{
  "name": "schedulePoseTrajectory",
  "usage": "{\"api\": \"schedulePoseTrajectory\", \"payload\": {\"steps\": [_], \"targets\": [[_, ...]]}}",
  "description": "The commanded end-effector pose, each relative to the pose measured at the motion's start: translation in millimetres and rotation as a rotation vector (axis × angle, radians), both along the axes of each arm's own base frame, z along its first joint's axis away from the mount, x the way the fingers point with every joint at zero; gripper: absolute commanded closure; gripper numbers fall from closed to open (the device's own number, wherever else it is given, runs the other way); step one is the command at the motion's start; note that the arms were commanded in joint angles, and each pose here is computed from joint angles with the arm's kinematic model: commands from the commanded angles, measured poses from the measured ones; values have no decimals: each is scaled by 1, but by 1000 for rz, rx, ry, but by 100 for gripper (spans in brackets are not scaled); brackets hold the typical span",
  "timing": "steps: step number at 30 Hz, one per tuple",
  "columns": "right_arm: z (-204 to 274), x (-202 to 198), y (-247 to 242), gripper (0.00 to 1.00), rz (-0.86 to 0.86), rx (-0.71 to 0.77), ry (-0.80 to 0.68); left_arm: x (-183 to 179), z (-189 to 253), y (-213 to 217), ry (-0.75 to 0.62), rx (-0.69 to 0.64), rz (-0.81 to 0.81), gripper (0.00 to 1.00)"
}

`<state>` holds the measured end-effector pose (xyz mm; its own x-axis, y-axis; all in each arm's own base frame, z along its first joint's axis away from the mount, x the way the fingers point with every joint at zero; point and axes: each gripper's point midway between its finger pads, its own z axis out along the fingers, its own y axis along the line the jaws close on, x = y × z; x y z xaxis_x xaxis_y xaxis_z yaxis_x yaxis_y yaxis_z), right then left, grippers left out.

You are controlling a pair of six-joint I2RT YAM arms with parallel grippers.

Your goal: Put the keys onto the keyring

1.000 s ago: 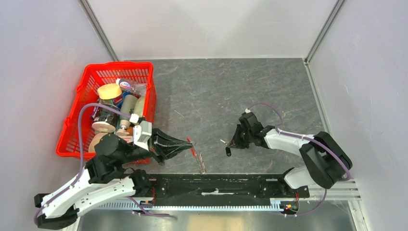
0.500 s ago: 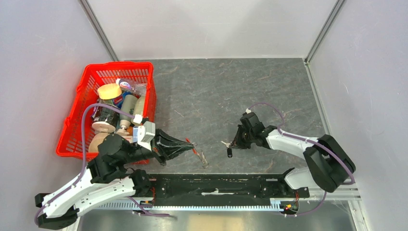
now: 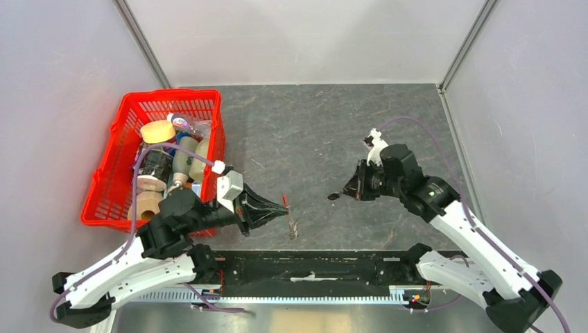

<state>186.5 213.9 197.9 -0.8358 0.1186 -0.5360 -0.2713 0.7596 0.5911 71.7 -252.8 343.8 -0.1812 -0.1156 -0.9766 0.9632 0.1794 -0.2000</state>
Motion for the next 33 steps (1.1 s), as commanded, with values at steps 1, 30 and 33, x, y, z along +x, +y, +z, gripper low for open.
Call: {"api": "schedulePoseTrajectory", "payload": {"steps": [1,30,33], "targets": [[25,-32,-14,100,127,-52,-17,-2,28,1,-21,-68,-5,98],[157,-102,46,100,709,270,-139,21,16,-18,-51,-23,49,98],[161,-109,55,100,770,279,-137,23,14,-20,-65,-15,50,98]]}}
